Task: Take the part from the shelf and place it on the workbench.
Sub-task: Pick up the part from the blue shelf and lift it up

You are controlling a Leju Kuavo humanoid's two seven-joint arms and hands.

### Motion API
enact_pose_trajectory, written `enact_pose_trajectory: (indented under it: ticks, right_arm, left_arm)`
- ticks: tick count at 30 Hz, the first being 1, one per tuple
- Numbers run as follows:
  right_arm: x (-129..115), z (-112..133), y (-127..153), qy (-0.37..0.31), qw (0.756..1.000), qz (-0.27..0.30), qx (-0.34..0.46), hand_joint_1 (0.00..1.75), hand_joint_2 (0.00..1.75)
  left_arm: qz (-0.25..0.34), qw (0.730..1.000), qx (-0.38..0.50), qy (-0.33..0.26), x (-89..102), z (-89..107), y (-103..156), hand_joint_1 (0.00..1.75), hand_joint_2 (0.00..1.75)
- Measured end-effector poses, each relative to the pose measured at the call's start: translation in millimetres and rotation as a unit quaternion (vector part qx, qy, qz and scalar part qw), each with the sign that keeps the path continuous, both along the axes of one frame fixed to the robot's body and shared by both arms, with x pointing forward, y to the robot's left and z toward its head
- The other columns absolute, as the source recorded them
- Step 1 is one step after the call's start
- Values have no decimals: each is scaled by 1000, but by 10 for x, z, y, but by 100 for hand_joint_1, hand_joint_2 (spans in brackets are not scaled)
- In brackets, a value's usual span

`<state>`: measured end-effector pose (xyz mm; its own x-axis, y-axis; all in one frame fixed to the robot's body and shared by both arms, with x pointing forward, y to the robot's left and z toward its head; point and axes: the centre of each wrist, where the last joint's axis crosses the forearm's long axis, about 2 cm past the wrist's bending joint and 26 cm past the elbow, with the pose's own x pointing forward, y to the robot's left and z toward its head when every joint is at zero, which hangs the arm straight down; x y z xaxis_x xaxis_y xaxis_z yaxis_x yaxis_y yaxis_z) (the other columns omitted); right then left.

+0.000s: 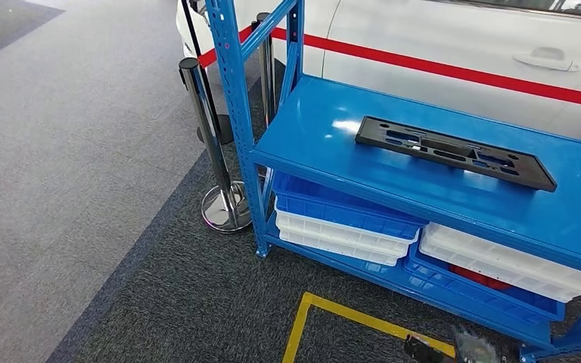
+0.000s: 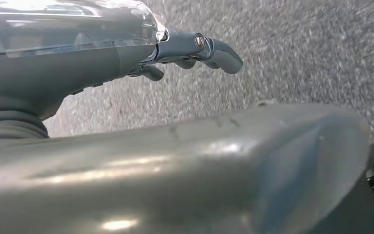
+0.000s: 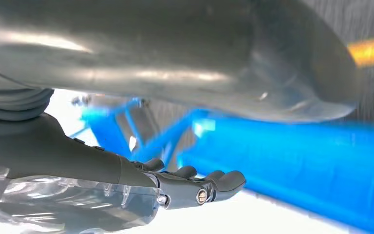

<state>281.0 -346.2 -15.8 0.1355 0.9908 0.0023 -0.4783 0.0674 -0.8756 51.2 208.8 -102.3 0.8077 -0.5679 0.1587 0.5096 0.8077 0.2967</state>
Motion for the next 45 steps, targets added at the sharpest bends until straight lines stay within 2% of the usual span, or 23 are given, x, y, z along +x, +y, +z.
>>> enact_pose_trajectory:
  ticks: [5, 9, 13, 18, 24, 28, 33, 40, 45]
  right_arm:
    - [451, 353, -26, -70, 995, 55, -38, 0, 0]
    - [654, 532, 26, -107, 986, 104, -73, 0, 0]
    - [747, 623, 107, -148, 972, 147, -107, 0, 175]
    - [993, 919, 167, -251, 947, 165, -112, 0, 175]
    - [1567, 1727, 182, -324, 921, 183, -112, 0, 175]
    - [1798, 2157, 209, -351, 911, 192, -102, 0, 175]
    - [1951, 2497, 303, -379, 899, 199, -91, 0, 175]
    - [2049, 2755, 420, -399, 891, 206, -70, 0, 175]
    - [2137, 3070, 675, -430, 875, 214, -50, 0, 175]
  left_arm:
    - [-24, 999, 19, -15, 79, 19, -41, 0, 0]
    - [-39, 998, 36, -23, 136, 30, -49, 0, 0]
    - [-39, 998, 50, -29, 158, 31, -26, 0, 0]
    - [-50, 997, 54, -35, 157, 32, -34, 0, 0]
    - [-62, 996, 54, -32, 149, 38, -76, 0, 0]
    - [-61, 996, 58, -28, 153, 41, -90, 0, 0]
    - [-60, 996, 61, -26, 157, 41, -87, 0, 0]
    - [-61, 996, 61, -26, 156, 41, -87, 0, 0]
    - [-58, 996, 62, -32, 153, 41, -84, 0, 0]
